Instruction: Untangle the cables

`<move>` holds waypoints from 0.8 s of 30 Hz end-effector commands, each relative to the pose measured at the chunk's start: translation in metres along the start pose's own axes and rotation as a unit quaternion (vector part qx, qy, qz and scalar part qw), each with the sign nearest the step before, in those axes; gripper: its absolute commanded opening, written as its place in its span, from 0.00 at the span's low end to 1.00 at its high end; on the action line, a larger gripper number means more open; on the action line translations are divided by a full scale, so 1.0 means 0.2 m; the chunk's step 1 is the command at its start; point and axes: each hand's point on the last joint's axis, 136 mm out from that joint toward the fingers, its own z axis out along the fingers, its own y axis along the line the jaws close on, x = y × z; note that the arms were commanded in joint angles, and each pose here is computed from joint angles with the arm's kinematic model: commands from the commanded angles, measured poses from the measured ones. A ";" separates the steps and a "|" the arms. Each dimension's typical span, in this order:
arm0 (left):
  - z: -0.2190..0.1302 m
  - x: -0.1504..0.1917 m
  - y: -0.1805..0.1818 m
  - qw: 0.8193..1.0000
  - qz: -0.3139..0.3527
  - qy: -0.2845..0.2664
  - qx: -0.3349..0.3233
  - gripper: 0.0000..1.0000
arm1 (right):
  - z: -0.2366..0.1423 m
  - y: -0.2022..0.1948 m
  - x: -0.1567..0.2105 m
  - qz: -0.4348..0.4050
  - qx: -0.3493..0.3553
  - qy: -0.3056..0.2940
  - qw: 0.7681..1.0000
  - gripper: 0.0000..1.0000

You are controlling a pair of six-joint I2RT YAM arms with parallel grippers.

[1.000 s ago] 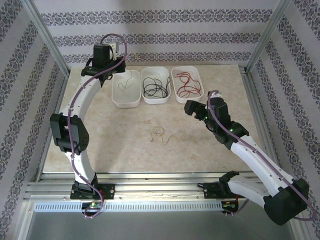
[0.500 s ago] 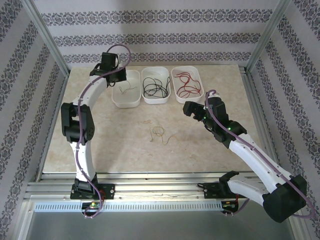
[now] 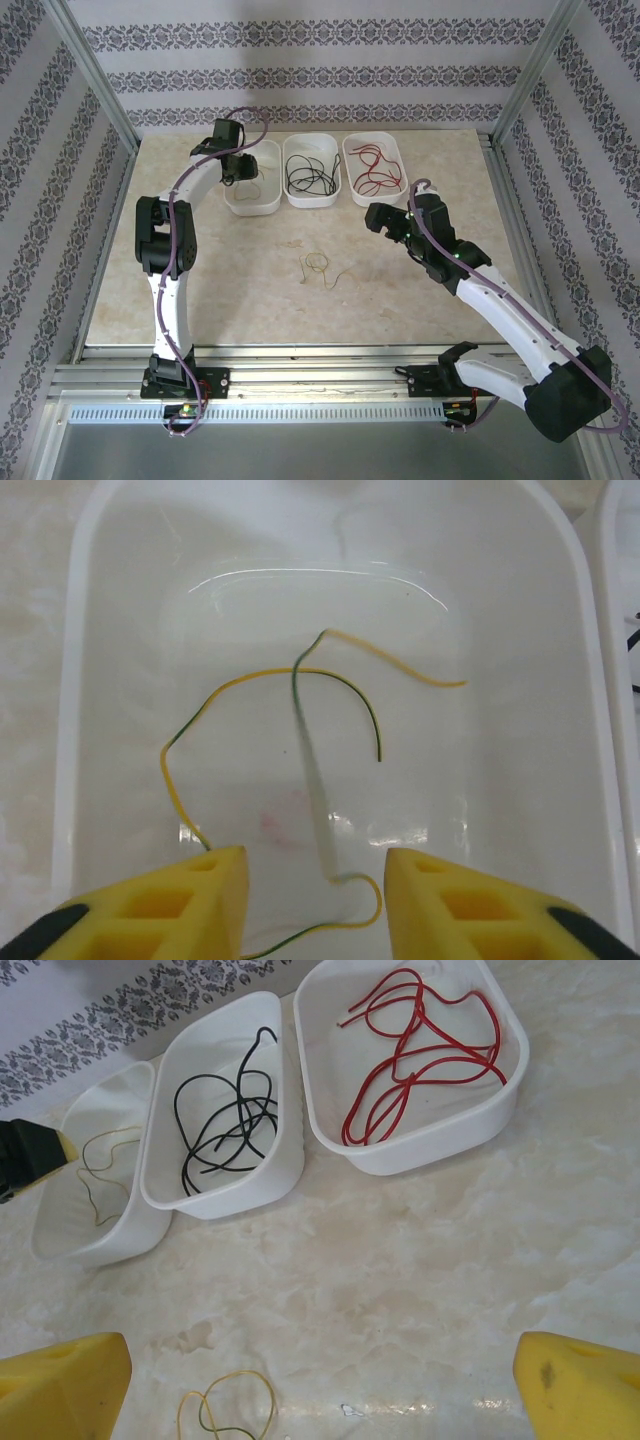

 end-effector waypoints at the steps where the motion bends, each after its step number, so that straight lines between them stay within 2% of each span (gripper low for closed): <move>1: -0.10 -0.07 -0.04 1.000 0.004 -0.020 -0.001 0.48 | 0.00 -0.02 0.02 0.003 0.006 0.007 1.000 0.98; 7: -0.34 -0.17 -0.06 0.997 0.010 -0.068 -0.016 0.54 | 0.01 -0.03 0.02 0.003 0.007 0.007 1.000 0.98; 12: -0.54 -0.14 -0.09 0.996 0.012 -0.090 -0.013 0.62 | 0.02 -0.03 0.02 0.003 0.007 0.009 1.000 0.98; 16: -0.65 0.01 -0.20 0.997 0.010 -0.080 0.011 0.85 | 0.02 -0.04 0.02 0.002 0.013 0.008 1.000 0.98; 20: -0.69 0.25 -0.35 0.998 0.033 -0.049 0.033 1.00 | 0.03 -0.05 0.02 0.000 0.024 0.008 1.000 0.98; 24: -0.66 0.49 -0.47 0.997 0.067 0.003 0.033 1.00 | 0.04 -0.07 0.02 -0.003 0.032 0.009 0.999 0.98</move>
